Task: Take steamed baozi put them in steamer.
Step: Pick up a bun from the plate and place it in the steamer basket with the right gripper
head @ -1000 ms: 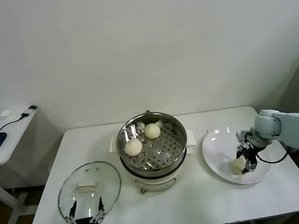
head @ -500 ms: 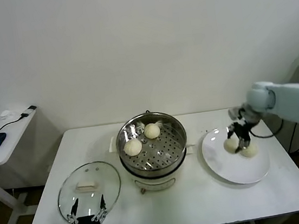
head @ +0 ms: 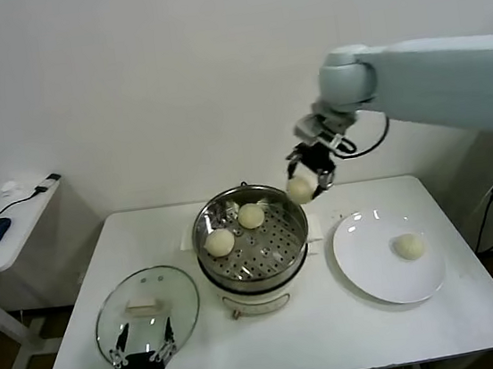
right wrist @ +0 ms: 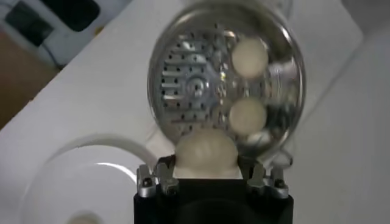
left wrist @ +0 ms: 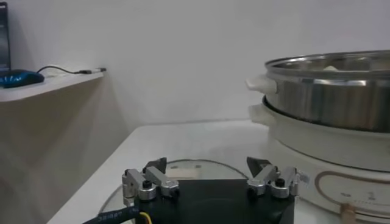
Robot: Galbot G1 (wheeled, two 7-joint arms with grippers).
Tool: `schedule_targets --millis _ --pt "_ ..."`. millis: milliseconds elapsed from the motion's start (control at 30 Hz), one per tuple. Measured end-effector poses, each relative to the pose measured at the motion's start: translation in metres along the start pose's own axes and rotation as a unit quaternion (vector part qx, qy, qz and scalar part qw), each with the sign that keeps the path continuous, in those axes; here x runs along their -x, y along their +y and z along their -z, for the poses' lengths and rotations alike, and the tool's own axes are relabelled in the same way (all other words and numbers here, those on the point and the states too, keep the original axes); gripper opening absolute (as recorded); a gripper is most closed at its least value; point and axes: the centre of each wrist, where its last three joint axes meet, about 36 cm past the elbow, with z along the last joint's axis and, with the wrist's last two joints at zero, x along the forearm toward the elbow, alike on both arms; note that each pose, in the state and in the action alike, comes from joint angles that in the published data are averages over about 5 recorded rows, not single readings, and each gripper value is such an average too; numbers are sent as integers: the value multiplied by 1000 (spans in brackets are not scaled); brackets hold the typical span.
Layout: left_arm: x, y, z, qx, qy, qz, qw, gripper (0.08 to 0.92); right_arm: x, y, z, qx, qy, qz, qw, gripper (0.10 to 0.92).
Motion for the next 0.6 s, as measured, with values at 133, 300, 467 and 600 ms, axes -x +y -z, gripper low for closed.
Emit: schedule_targets --millis 133,300,467,600 --pt "-1 1 1 1 0 1 1000 823 31 -16 31 -75 -8 15 997 687" --pt "-3 2 1 2 2 3 1000 823 71 -29 55 -135 -23 27 990 687" --pt "-5 4 0 4 2 4 1000 823 106 -37 67 -168 -37 33 985 685" --pt "-6 6 0 4 2 5 1000 823 126 -40 70 -179 -45 38 982 686"
